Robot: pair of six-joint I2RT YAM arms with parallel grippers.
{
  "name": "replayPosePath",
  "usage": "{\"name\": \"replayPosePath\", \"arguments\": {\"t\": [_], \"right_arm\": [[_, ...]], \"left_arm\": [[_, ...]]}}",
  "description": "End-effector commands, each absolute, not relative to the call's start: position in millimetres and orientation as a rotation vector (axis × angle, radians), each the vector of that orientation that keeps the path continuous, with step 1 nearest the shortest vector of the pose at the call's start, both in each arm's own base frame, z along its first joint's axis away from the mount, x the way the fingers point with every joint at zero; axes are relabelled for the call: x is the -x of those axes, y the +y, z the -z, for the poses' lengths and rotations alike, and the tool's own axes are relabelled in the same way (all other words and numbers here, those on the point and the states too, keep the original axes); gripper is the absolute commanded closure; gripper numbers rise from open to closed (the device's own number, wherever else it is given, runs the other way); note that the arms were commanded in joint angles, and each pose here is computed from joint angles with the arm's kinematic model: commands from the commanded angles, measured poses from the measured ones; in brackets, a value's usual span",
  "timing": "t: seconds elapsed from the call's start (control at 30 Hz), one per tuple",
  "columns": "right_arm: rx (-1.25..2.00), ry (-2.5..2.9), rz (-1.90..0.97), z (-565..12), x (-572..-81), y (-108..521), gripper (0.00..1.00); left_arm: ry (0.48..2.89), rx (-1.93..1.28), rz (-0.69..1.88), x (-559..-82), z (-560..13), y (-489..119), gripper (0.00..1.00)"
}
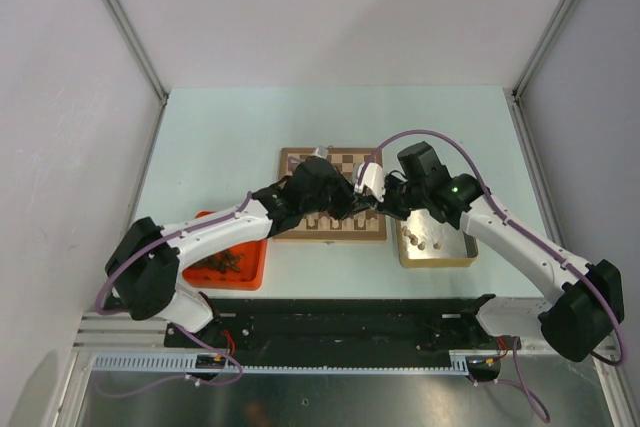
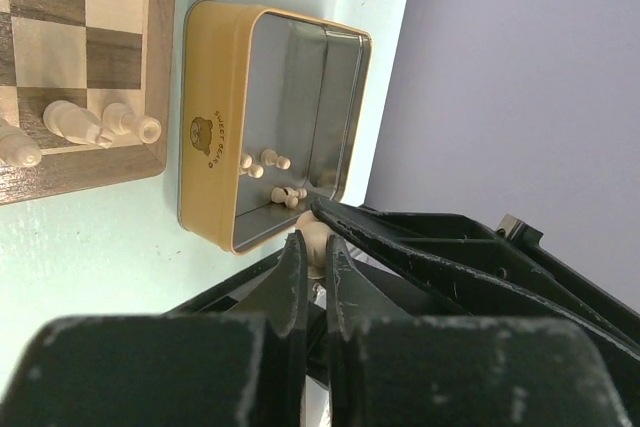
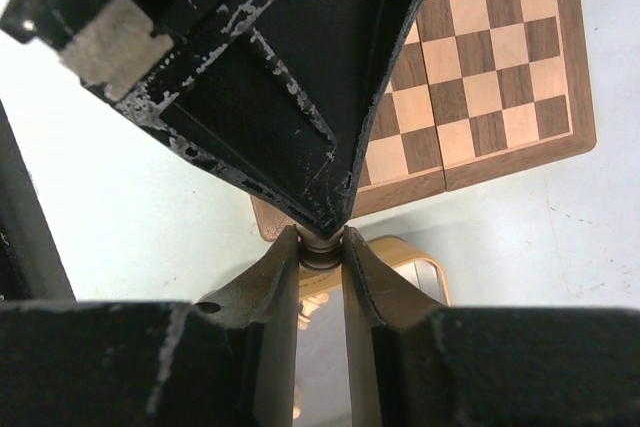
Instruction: Set up the chess pieces on the board
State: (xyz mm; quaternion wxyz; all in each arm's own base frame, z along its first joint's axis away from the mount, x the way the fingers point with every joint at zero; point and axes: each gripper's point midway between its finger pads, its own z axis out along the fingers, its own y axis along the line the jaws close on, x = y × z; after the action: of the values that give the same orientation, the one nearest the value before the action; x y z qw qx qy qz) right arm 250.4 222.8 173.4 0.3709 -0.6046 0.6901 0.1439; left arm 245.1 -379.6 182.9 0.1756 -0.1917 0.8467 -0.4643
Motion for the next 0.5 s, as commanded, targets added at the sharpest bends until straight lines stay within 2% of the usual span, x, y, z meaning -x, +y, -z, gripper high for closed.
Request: {"name": "replayPosePath", "arguments": {"t": [0.0, 0.03, 0.07, 0.13, 0.23, 0.33, 0.47], "right_arm": [[1.538, 1.732, -0.393, -182.0, -250.7, 230.4, 0.70], [1.541, 1.731, -0.392, -181.0, -249.7, 229.5, 0.64], [1.541, 1.726, -0.391, -181.8, -249.2, 228.7, 0.49], [1.548, 1.713, -0.398, -183.5, -245.4, 226.6, 0.33], [1.536, 1.709, -0.437, -188.3, -242.4, 218.2, 0.19], [1.510, 1.692, -0.485, -197.8, -239.5, 206.5, 0.14], [1.486, 1.697, -0.504, -203.5, -235.9, 191.3, 0.13]], "left_arm": [[2.339, 0.475, 1.380, -245.8, -207.5, -386.7, 1.00], [2.323, 0.470, 1.377, -246.4, -210.9, -384.5, 1.00], [2.317, 0.465, 1.369, -246.3, -210.8, -382.2, 1.00], [2.285, 0.437, 1.347, -248.7, -215.5, -377.4, 1.00], [2.242, 0.404, 1.309, -249.3, -219.6, -365.9, 1.00], [2.203, 0.347, 1.277, -248.0, -224.5, -353.2, 1.00], [2.153, 0.222, 1.209, -244.8, -229.5, -331.0, 1.00]]}}
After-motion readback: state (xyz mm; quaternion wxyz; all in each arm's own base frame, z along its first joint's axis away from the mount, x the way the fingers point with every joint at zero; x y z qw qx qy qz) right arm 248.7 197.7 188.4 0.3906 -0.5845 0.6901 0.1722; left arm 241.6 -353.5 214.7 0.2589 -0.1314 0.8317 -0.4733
